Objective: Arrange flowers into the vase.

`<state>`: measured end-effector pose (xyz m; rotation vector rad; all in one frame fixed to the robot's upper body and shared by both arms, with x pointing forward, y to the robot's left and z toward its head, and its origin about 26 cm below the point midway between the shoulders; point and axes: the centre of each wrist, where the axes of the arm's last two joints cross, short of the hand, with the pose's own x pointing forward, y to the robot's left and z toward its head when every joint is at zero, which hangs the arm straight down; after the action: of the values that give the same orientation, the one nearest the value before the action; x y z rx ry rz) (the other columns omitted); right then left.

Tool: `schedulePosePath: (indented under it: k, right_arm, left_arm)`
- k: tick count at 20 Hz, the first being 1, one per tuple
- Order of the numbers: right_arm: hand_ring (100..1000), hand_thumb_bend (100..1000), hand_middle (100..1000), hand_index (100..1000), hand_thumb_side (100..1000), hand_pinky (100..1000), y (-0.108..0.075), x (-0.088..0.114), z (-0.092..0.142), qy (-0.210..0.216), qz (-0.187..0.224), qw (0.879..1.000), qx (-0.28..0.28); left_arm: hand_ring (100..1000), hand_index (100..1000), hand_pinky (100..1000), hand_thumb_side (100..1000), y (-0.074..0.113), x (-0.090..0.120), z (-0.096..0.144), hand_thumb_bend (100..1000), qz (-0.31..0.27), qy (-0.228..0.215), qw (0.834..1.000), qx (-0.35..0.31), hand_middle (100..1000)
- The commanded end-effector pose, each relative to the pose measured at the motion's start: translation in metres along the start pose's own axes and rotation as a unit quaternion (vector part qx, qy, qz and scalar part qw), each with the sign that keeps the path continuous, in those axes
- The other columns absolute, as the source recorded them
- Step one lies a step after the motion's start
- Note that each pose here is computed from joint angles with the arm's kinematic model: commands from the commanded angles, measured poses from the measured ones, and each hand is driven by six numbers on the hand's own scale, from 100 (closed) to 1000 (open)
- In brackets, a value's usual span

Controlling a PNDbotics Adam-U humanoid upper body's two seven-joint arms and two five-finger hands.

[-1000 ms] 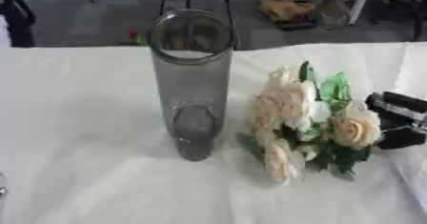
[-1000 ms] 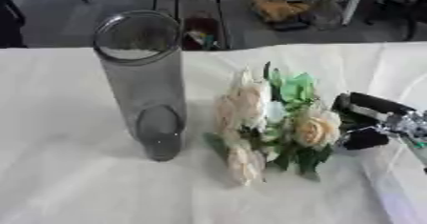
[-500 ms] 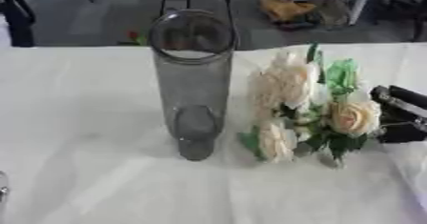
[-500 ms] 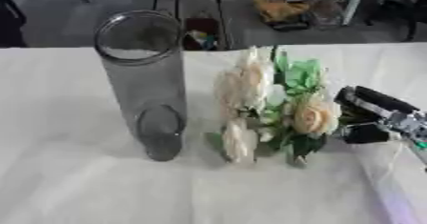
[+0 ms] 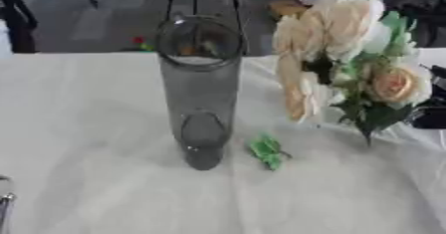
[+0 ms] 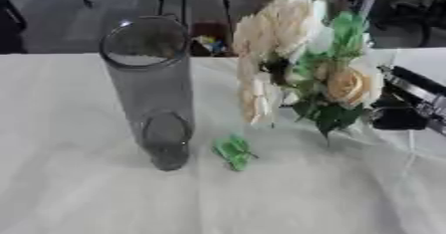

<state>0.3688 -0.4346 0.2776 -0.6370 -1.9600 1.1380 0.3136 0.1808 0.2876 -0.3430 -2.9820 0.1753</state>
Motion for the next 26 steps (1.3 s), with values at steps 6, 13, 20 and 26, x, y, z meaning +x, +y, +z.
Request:
schedulePosePath:
  k: [6,13,20,26]
  right_arm:
    - [100,100,100,149,287,168,-0.049,0.040,-0.001,-0.044,-0.025,0.996,-0.076]
    - [100,100,100,149,298,150,-0.070,0.078,-0.009,-0.095,-0.148,0.976,-0.126]
    - [100,100,100,147,305,125,-0.085,0.107,-0.013,-0.147,-0.246,0.945,-0.159]
    - [100,100,100,144,314,104,-0.096,0.123,-0.017,-0.188,-0.318,0.914,-0.167]
  left_arm:
    - [830,895,722,969,0.004,0.004,-0.005,259,-0.005,-0.006,1.000,-0.009,772]
    - [830,895,722,967,0.005,0.004,-0.004,262,-0.007,-0.004,1.000,-0.012,771]
    - [830,895,722,965,0.006,0.005,-0.003,264,-0.007,-0.002,1.000,-0.016,771]
    - [830,895,722,966,0.006,0.005,-0.003,263,-0.007,0.001,1.000,-0.019,771]
